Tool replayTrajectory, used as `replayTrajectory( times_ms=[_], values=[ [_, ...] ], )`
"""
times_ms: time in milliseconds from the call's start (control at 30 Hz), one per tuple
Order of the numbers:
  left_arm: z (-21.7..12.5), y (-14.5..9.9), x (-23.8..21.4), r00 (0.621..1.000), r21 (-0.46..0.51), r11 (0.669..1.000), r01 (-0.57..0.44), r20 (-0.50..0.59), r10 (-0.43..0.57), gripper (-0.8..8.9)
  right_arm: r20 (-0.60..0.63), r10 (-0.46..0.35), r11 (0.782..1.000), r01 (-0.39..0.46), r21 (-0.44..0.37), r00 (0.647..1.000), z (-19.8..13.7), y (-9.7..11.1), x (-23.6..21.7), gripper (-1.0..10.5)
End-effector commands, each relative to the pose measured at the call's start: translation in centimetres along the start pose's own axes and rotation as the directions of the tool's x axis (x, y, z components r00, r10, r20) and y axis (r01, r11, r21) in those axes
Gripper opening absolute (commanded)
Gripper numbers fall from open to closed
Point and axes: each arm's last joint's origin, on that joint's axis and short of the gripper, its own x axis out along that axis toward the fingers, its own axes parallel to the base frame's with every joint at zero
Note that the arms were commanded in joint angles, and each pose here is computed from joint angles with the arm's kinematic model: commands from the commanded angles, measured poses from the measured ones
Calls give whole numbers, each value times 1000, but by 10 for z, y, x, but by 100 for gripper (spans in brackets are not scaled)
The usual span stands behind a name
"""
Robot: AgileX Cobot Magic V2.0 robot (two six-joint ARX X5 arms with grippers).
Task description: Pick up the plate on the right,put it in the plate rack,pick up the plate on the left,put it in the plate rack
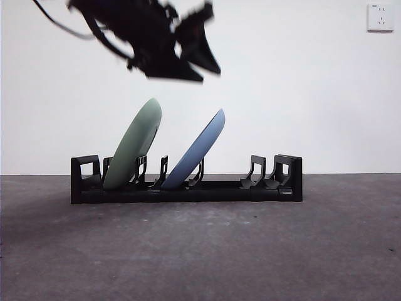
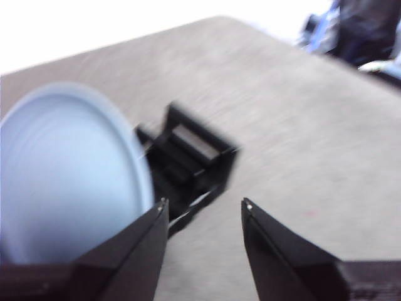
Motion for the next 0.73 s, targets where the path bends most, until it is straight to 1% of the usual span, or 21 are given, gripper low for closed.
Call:
replayTrajectory(
  times_ms=[33, 200, 400, 633, 733],
  values=[
    [12, -14, -23, 1000, -12, 999, 30, 7, -30, 195, -34, -1, 1000, 0, -1, 999, -3, -1, 2, 347],
    [25, -36, -79, 997, -12, 998, 56, -44, -56, 188, -91, -7, 1000, 7, -2, 996, -11, -6, 15, 346],
    [27, -57, -154, 992, -16, 997, 76, -101, -77, 189, -215, -18, 1000, 20, 6, 976, -38, -16, 35, 346],
    [17, -69, -231, 993, -11, 997, 79, -83, -80, 188, -360, -34, 999, 47, 28, 932, -78, -28, 56, 343],
    [10, -72, -258, 994, -7, 997, 82, -65, -82, 188, -400, -34, 998, 53, 39, 916, -94, -31, 59, 343]
  ],
)
